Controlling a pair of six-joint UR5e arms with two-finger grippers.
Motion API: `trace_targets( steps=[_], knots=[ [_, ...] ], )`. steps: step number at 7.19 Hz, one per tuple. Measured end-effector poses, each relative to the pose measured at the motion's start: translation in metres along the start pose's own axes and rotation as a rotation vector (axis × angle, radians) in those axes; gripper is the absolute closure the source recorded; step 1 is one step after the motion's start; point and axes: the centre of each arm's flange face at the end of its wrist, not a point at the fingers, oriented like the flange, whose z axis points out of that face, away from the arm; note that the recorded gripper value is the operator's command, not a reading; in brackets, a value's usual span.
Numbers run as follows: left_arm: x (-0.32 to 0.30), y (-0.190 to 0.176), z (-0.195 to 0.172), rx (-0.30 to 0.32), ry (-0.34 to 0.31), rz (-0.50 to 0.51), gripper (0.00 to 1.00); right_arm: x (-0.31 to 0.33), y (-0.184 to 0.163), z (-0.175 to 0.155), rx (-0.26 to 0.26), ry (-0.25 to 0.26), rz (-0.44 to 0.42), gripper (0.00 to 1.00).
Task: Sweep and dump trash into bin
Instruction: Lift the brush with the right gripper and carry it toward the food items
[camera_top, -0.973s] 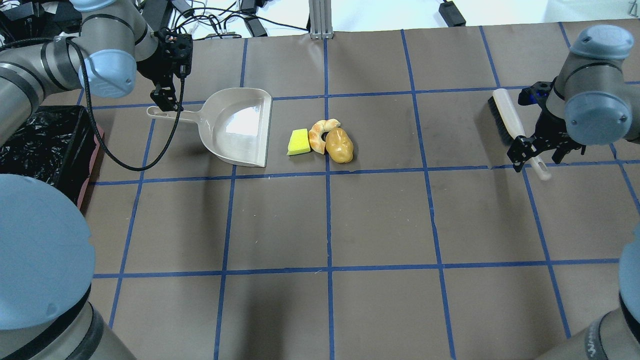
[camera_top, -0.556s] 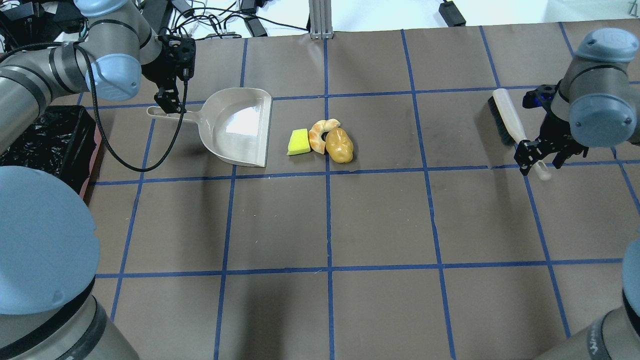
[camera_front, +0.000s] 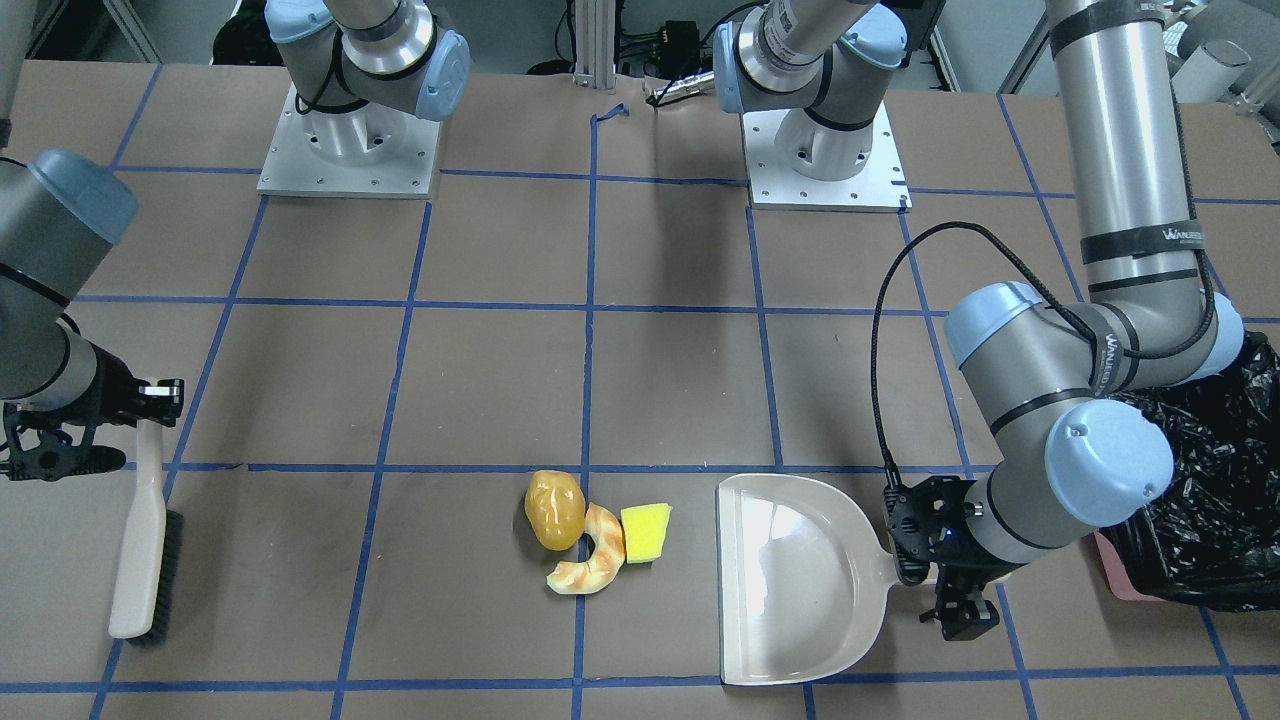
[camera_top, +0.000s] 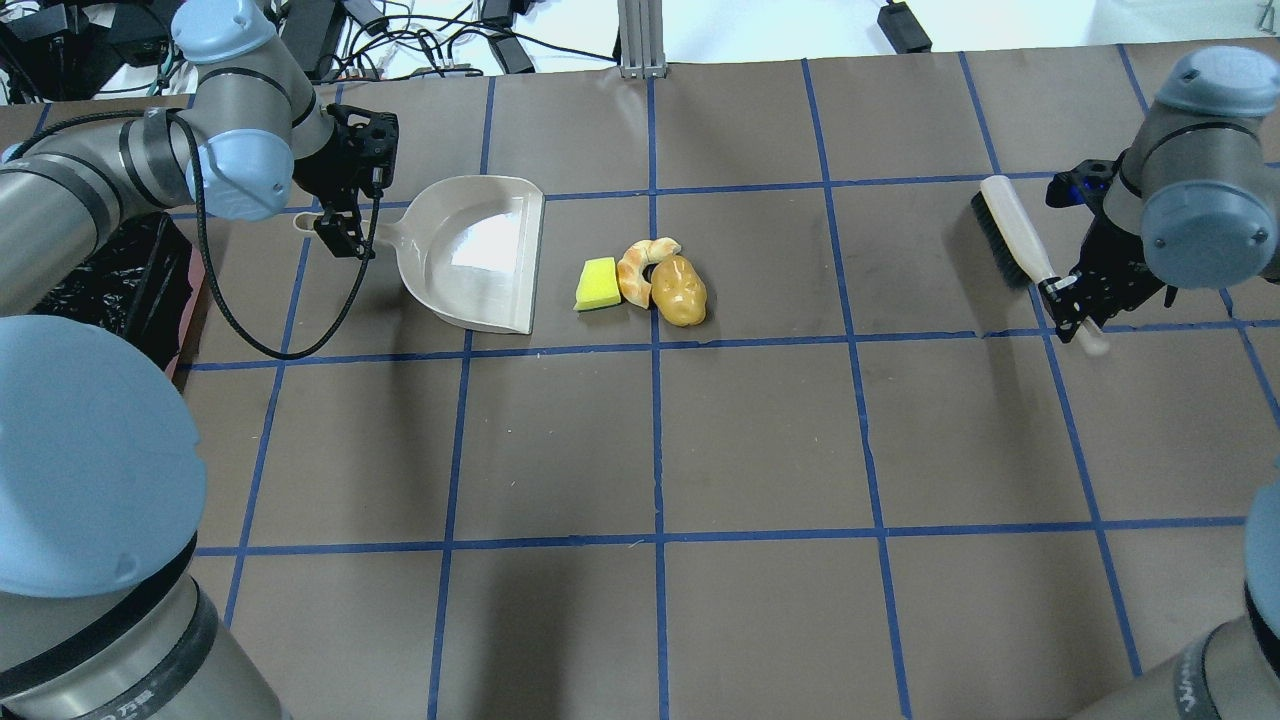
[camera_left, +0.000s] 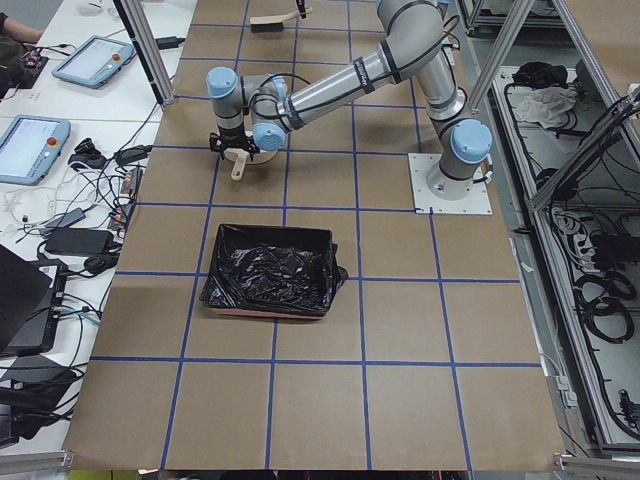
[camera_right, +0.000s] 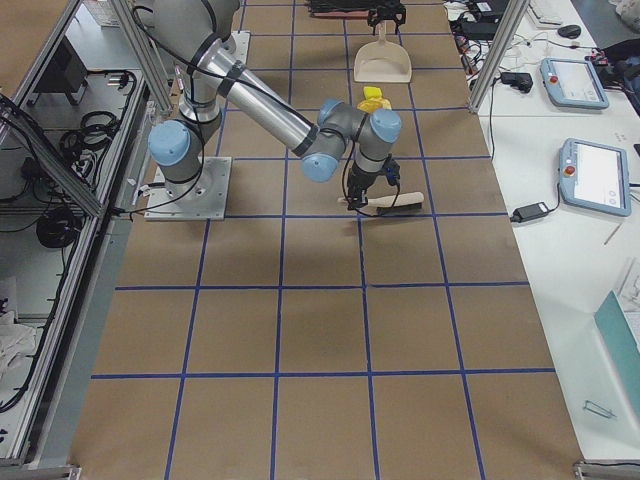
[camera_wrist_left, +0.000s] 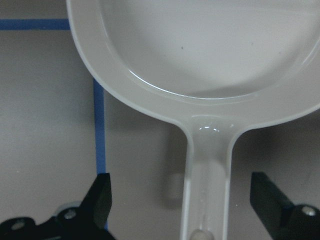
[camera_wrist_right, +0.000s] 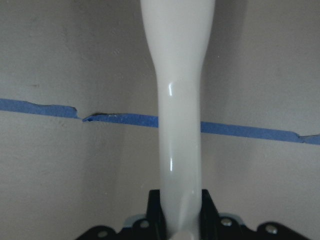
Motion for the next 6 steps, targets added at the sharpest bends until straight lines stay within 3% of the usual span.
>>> trace_targets(
  steps=[3,6],
  knots=[
    [0.009,0.000,0.016,-0.013,0.060,0.005,0.00,-0.043,-0.003,-0.038,0.007,0.029,0.058,0.89],
    [0.006,0.002,0.033,-0.007,0.075,0.000,0.04,-0.122,0.005,-0.066,-0.014,0.040,0.177,0.90]
  ],
)
